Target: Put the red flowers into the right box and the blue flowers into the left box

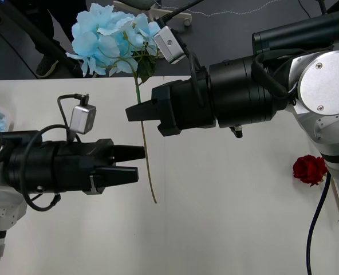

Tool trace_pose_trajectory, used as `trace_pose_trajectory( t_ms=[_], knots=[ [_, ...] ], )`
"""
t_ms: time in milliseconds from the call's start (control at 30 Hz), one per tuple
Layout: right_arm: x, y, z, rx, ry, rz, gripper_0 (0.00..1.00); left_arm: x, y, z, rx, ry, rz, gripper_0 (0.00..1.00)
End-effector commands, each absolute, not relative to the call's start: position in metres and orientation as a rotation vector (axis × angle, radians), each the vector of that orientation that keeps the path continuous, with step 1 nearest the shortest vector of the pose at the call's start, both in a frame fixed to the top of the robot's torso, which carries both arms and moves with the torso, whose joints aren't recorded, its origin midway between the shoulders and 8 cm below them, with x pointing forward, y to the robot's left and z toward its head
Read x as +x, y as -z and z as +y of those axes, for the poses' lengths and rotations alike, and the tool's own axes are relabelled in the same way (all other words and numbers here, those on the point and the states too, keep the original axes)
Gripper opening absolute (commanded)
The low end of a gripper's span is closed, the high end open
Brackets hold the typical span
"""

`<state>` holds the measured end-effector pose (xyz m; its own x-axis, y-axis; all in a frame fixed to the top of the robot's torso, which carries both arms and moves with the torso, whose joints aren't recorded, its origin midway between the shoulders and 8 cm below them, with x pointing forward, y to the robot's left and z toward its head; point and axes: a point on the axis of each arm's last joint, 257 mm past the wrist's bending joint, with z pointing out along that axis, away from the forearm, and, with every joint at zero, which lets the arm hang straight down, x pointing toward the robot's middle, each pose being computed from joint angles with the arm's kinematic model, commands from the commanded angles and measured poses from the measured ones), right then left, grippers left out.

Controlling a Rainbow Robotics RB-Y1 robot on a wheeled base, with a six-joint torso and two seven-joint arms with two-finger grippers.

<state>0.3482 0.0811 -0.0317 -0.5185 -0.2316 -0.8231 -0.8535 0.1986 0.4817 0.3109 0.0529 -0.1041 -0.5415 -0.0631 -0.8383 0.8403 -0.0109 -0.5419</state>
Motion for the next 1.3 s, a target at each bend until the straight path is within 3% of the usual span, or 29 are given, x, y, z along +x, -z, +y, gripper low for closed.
trace_pose_trajectory(
  t_ms=[33,333,367,400,433,500,533,1300],
  knots=[
    [0.344,0.004,0.086,-1.051,-1.328,1.775,0.0,0.3,0.098,0.029,0.787,1.731,1.592,1.0],
    [0.342,0.003,0.087,-1.052,-1.34,1.77,0.0,0.297,0.099,0.016,0.789,1.749,1.582,1.0],
    [0.342,0.003,0.087,-1.054,-1.34,1.771,0.0,0.297,0.099,0.015,0.79,1.752,1.581,0.84],
    [0.342,0.003,0.087,-1.054,-1.34,1.771,0.0,0.297,0.099,0.015,0.79,1.752,1.581,0.84],
    [0.343,0.003,0.086,-1.053,-1.337,1.769,0.0,0.296,0.097,0.013,0.786,1.758,1.574,0.31],
    [0.342,0.003,0.087,-1.054,-1.34,1.771,0.0,0.297,0.096,0.013,0.779,1.764,1.573,0.07],
    [0.342,0.003,0.087,-1.054,-1.34,1.771,0.0,0.297,0.095,0.012,0.778,1.765,1.568,0.02],
    [0.343,0.003,0.086,-1.052,-1.339,1.77,0.0,0.303,0.089,0.024,0.746,1.757,1.557,0.0]
  ],
)
